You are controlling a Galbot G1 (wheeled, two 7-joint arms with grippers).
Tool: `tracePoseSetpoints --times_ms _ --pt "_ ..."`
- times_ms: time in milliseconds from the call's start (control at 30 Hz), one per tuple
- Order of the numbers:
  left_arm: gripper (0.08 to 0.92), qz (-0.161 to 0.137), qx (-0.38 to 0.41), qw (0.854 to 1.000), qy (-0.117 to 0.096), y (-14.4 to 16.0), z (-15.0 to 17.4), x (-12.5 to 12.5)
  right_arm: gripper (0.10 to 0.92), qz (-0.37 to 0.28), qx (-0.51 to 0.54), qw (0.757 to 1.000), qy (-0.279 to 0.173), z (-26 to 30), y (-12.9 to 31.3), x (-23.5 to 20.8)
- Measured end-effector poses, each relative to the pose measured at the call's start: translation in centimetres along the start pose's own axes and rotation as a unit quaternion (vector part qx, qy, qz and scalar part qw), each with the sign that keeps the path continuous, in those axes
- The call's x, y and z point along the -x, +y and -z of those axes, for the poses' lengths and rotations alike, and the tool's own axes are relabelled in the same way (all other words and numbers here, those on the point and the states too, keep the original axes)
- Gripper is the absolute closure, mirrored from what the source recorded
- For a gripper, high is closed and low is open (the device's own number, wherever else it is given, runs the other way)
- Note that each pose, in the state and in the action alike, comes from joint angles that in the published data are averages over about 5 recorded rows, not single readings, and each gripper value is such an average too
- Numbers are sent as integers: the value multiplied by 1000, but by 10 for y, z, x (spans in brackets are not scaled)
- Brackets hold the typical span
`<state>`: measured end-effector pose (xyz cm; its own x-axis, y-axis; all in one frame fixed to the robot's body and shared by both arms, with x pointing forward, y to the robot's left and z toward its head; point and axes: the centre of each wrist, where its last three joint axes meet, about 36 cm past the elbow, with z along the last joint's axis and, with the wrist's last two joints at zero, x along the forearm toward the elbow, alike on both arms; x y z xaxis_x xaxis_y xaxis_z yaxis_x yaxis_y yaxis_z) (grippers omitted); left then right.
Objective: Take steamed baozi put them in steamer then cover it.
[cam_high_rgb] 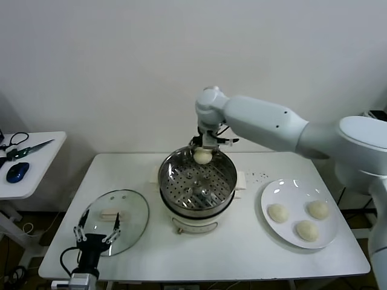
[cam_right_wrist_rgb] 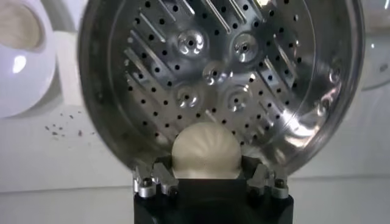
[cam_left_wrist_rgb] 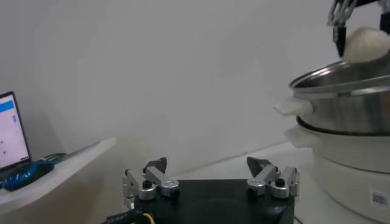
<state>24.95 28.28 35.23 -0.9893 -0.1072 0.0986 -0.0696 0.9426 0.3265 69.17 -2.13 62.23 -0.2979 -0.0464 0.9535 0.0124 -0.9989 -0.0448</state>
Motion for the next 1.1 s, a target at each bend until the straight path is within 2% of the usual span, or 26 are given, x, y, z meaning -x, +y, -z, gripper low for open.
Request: tracePoseSetpoints --times_ms 367,633,867,1100 --pt "177 4 -4 1000 5 -1 -2 1 281 14 -8 1000 -3 5 -13 35" --pt "177 9 -10 1000 6 -3 -1 3 203 17 -3 1000 -7 5 -15 39" --pt "177 11 -10 1000 6 -3 -1 2 199 11 4 1000 -9 2 -8 20" --pt "177 10 -8 1000 4 -2 2 0 200 -7 41 999 -7 -9 23 -23"
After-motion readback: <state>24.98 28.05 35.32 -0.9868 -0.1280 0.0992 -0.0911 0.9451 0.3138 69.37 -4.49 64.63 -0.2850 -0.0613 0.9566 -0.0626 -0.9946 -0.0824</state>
